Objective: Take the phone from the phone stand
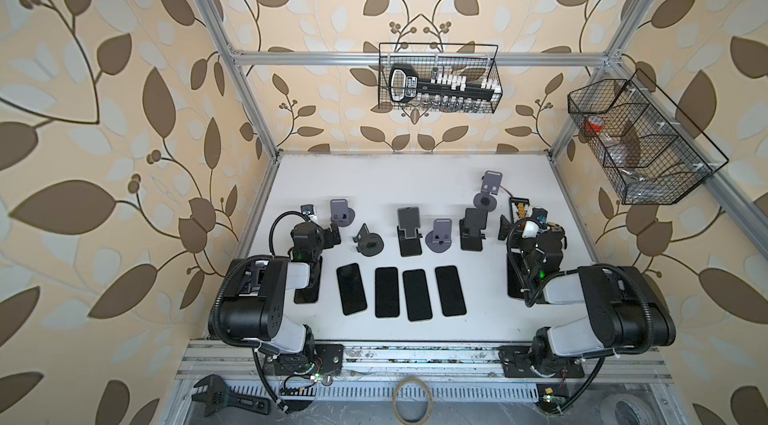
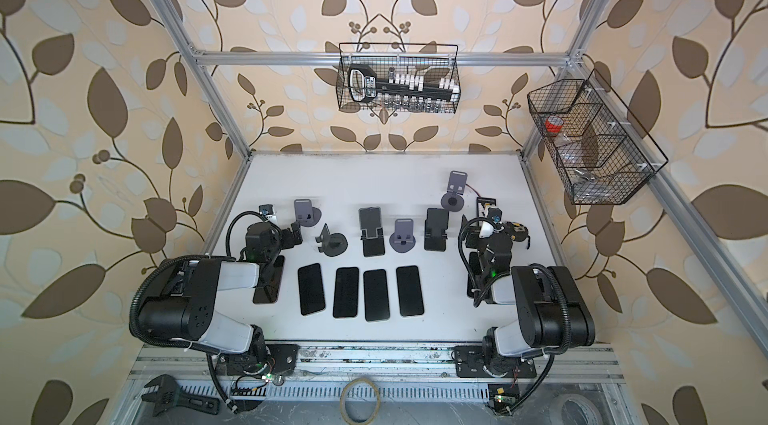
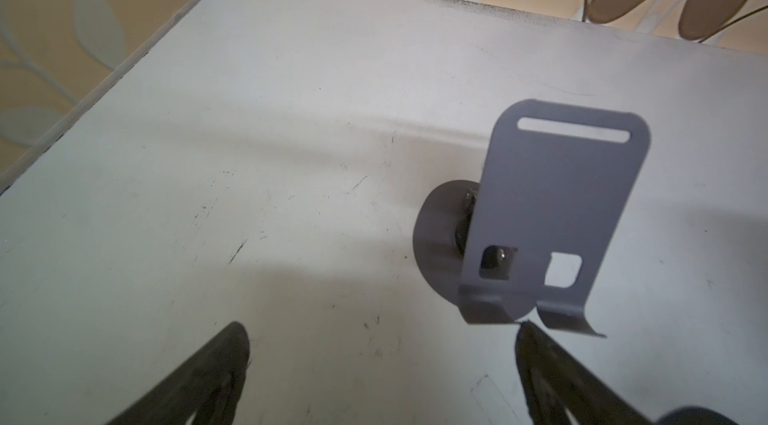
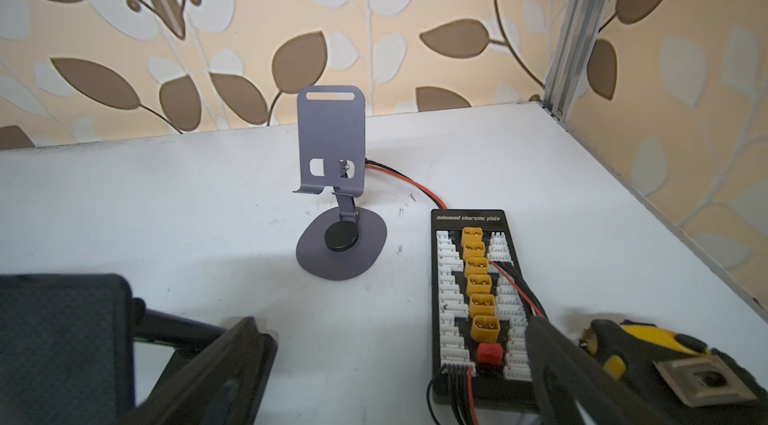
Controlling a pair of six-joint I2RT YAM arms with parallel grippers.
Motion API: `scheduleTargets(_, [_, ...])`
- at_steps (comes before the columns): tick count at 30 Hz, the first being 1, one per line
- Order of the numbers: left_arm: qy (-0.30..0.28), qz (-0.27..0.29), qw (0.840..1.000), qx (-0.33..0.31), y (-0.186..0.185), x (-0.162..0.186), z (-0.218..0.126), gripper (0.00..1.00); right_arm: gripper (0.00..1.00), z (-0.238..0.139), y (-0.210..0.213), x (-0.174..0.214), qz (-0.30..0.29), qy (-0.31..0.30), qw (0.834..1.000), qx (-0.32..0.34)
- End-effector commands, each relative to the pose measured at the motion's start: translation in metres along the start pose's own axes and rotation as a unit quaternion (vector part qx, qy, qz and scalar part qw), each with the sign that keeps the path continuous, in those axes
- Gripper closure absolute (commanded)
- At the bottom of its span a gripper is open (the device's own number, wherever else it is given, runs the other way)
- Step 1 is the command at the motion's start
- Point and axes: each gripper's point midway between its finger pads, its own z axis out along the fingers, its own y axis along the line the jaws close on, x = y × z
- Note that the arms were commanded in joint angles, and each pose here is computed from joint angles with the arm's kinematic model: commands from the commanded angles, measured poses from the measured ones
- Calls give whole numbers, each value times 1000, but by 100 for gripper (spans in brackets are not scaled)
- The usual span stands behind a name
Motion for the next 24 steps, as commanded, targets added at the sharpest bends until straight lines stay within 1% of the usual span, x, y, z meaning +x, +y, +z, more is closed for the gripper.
scheduleTargets(1, [-21,10,1000,-1,-3,-13,-1,1,0,4,-1,-1,-7,1,1000,5])
scheduleTargets(12, [-17,11,1000,-3,-2,-13,2,1,0,4,-1,-1,-7,0,1000,6])
scheduleTargets(17, [-8,27,1000,-8,-7,-11,6,1,1,4,-1,-1,-8,1,1000,5])
scheduleTargets(24, [-9,27,1000,-9,-7,-12,6,1,1,4,-1,-1,-8,0,1000,5])
